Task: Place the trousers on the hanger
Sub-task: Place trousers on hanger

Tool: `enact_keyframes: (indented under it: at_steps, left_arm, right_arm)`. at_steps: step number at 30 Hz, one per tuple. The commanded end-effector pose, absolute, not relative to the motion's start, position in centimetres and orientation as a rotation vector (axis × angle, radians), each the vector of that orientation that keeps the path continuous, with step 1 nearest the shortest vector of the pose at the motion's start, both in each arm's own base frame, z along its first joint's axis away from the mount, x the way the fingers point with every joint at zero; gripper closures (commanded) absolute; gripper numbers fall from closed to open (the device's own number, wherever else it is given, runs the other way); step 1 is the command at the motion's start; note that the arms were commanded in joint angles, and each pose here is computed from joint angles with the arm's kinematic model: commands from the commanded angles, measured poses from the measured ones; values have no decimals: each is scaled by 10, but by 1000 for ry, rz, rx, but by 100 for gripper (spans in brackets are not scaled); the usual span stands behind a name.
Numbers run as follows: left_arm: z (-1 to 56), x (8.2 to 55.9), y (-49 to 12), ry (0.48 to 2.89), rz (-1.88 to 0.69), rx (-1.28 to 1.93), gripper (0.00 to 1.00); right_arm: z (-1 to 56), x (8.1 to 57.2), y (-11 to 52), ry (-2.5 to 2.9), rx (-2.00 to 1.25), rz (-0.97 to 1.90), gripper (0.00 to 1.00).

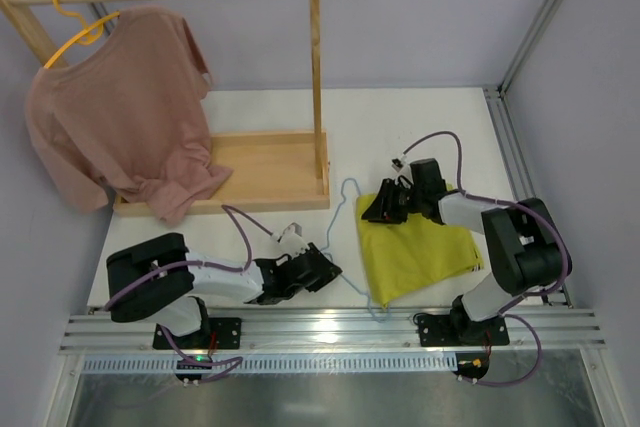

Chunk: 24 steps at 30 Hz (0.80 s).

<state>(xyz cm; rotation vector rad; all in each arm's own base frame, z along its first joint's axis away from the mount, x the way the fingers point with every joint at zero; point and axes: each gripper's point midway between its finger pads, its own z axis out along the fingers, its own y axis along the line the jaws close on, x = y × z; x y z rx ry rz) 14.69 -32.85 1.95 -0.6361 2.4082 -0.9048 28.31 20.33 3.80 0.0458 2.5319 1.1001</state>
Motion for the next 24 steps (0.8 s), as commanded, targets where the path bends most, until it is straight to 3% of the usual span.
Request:
enact_keyframes:
  at_steps: [1,5,10,14,19,24]
  left_arm:
    - [-19,132,-291,2535,-654,-607,77]
    - [-21,127,-275,2579,-510,-575,78]
    - [-26,124,-270,2590,-497,-601,78]
    - [-37,119,-265,2615,-463,-640,78]
    - [-37,119,-262,2610,-462,-658,78]
    - [-7,130,-271,2565,-483,-569,76]
  right_arm:
    - [40,273,182,2562,34,976,65]
    - [86,254,197,2492,-49,1017,65]
    - [103,209,220,2472,-103,1099,64]
    - [62,159,211,2544,42,1162,65]
    - [12,148,171,2615,326,894,65]
    - [23,156,161,2651,293,760,65]
